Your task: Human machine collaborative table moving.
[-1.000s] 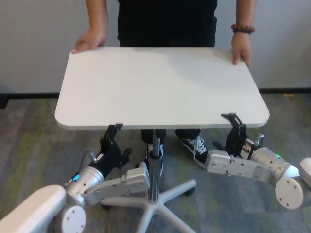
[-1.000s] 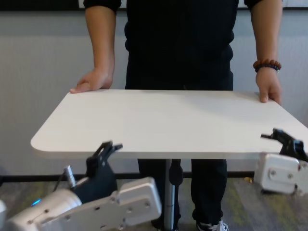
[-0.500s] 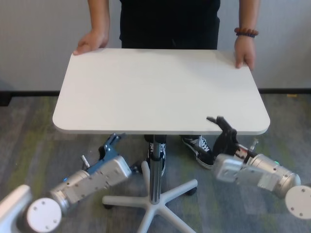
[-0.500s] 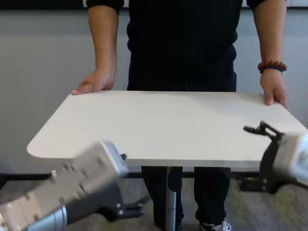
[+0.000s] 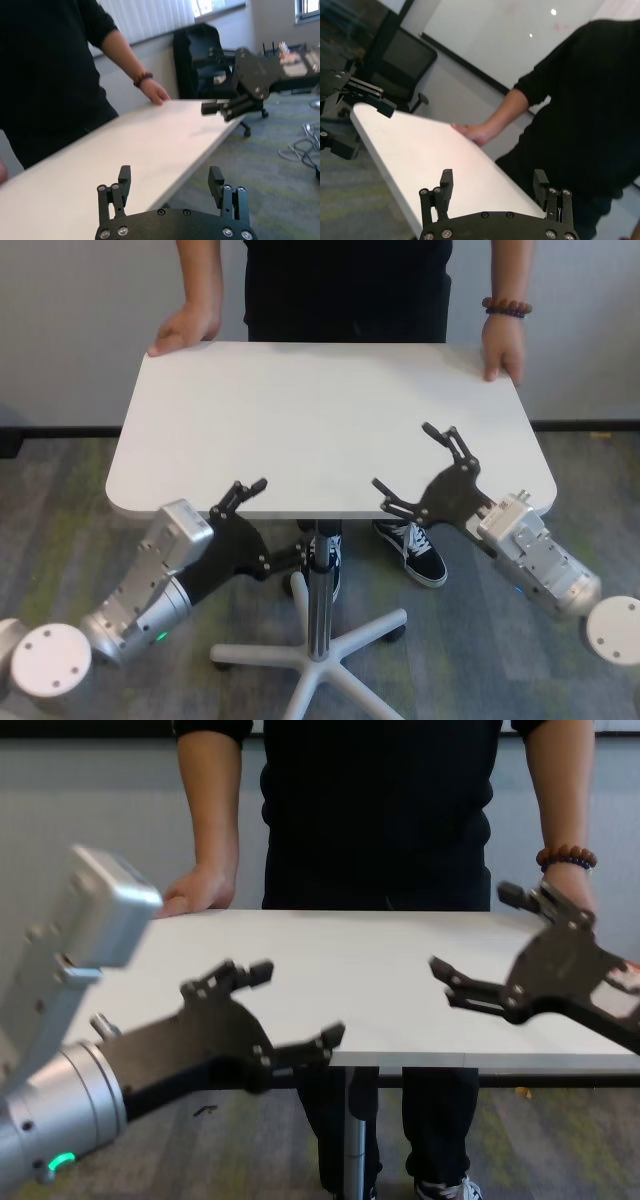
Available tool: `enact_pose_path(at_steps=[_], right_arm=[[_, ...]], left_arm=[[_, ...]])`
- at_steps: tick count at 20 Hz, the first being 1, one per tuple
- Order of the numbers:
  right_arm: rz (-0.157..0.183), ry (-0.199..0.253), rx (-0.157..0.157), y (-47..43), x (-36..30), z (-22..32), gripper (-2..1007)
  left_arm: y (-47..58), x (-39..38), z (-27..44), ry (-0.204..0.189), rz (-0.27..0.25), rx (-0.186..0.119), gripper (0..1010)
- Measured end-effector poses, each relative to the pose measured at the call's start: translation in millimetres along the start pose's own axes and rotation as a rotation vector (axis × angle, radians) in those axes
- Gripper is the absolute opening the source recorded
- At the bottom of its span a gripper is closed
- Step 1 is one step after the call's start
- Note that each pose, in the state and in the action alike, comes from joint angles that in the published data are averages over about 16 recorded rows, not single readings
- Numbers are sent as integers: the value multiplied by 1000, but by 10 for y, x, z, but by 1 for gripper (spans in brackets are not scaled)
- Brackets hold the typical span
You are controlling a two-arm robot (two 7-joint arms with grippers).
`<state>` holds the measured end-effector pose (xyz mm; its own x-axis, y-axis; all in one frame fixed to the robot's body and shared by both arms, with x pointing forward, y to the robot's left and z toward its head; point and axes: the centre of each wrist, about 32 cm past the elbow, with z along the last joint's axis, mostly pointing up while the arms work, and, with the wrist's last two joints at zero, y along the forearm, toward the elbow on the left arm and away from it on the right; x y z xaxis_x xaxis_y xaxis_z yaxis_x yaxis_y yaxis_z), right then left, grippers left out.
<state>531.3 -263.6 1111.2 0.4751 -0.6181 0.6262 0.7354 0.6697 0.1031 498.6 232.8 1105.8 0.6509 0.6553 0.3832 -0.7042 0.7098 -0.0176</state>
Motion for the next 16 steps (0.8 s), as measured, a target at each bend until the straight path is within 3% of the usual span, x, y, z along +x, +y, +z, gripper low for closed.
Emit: enact_pose_path(at_steps=[5, 11, 16], right_arm=[[-28, 40, 24, 145, 8, 79, 1005], [-29, 58, 0, 254, -33, 207, 1005], [-14, 83, -18, 250, -127, 308, 1005]], left_arm=[[-3, -25, 112, 59, 20, -39, 1001], [23, -122, 190, 105, 51, -32, 1001], [129, -186, 222, 234, 70, -14, 1001]])
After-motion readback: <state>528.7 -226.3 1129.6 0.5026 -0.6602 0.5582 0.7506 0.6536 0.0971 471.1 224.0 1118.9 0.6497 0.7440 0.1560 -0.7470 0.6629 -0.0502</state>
